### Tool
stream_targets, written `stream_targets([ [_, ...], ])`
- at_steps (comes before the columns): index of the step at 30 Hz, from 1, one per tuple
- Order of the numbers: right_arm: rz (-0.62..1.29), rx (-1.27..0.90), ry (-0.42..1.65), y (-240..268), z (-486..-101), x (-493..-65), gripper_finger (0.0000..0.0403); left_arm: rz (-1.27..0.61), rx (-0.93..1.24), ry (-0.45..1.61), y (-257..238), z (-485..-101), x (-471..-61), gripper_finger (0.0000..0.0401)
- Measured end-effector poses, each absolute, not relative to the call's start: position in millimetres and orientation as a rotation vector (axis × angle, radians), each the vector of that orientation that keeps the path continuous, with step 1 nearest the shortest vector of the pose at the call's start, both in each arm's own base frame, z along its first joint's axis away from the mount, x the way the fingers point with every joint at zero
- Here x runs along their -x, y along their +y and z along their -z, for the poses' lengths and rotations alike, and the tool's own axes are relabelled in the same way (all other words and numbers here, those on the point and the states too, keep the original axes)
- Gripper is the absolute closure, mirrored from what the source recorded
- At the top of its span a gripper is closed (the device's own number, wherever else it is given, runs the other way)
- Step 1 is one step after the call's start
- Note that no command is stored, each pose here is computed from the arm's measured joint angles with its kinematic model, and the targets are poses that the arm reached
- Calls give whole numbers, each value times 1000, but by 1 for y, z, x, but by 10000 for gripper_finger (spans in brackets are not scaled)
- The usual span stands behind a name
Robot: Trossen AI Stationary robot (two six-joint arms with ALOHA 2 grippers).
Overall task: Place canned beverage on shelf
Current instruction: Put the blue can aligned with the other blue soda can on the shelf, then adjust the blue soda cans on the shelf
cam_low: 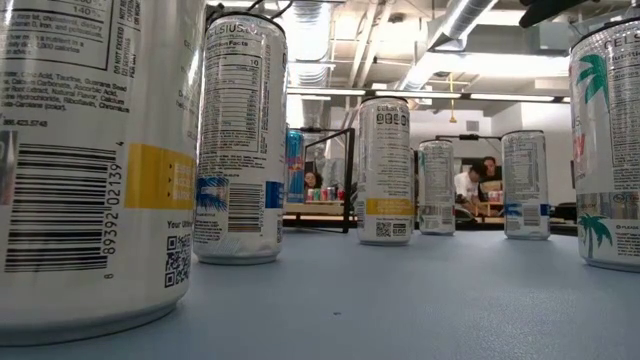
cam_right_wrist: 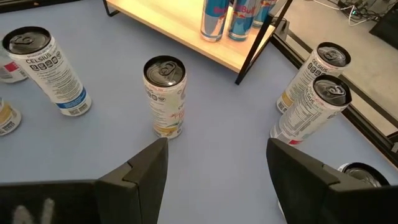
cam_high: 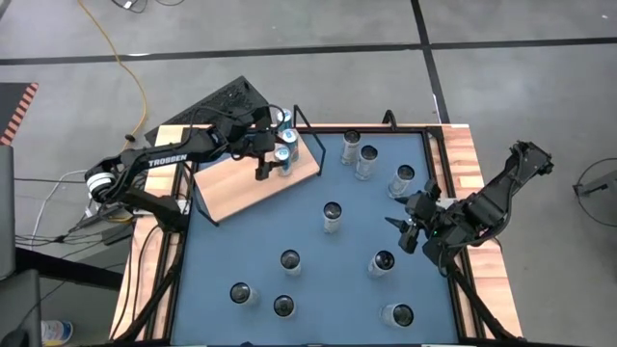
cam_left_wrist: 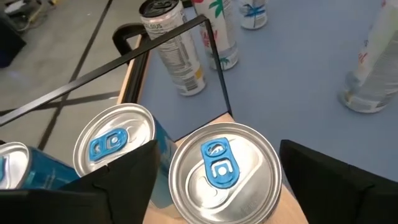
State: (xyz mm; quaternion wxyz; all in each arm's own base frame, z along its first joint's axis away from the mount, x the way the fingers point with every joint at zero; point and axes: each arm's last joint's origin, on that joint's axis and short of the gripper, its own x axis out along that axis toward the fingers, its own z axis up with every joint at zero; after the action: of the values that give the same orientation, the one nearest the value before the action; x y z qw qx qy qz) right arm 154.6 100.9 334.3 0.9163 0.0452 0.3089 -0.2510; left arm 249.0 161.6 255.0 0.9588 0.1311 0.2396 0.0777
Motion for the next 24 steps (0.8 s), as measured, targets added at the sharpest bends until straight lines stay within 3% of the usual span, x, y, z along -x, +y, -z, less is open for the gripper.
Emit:
stream_targets([
  [11,498,-74,658,101,-334,-154,147,-332,-372,479,140,-282,-241,77],
  [18,492,-48,661,101,-334,-154,147,-350,-323,309,133,-317,-235,76],
  [24,608,-28,566,90,-337,-162,147,-387,-259,344,134,-336,-235,76],
])
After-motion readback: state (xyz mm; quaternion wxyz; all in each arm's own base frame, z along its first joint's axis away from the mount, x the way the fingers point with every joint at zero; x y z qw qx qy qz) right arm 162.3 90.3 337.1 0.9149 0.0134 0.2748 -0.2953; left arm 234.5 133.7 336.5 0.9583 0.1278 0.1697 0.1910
